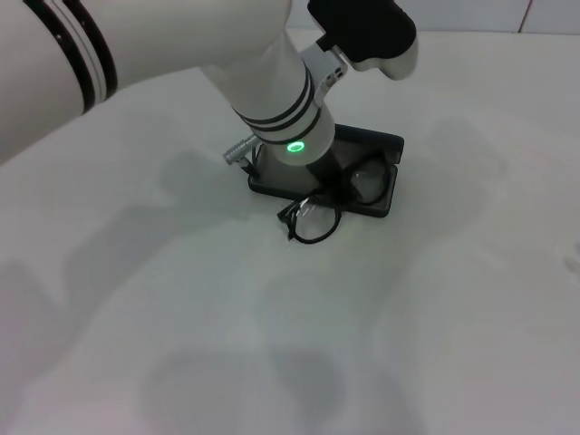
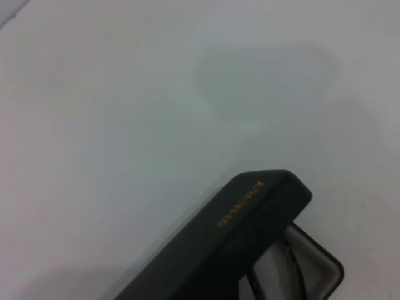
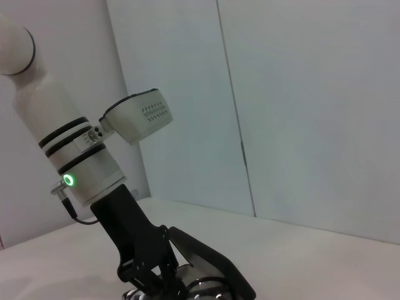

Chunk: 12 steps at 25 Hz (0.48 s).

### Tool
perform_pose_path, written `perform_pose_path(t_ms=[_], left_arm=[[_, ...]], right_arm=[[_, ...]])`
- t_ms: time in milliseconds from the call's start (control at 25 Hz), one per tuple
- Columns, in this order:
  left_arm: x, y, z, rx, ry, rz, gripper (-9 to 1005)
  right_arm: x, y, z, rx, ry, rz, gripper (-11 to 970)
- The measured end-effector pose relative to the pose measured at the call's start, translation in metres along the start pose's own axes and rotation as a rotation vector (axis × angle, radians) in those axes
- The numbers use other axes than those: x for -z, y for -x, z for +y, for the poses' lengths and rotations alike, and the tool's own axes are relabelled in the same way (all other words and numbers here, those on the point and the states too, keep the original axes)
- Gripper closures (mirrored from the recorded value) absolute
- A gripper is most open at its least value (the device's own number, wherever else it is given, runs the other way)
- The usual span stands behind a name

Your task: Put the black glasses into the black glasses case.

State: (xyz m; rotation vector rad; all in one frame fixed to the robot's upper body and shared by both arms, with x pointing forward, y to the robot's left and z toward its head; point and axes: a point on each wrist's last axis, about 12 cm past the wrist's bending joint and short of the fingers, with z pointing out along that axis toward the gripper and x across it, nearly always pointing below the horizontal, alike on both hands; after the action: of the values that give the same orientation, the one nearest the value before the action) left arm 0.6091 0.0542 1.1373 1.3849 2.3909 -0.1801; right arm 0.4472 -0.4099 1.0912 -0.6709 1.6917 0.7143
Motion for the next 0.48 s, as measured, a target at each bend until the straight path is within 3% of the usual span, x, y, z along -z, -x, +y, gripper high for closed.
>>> perform_pose_path(t_ms=[480], left_arm=[[0.0005, 0.0012, -0.0021, 0.005, -0.013, -0.008, 874]], right_arm=[[0.0015, -0.0012, 0.0009, -0.003, -0.003, 0.001, 755]])
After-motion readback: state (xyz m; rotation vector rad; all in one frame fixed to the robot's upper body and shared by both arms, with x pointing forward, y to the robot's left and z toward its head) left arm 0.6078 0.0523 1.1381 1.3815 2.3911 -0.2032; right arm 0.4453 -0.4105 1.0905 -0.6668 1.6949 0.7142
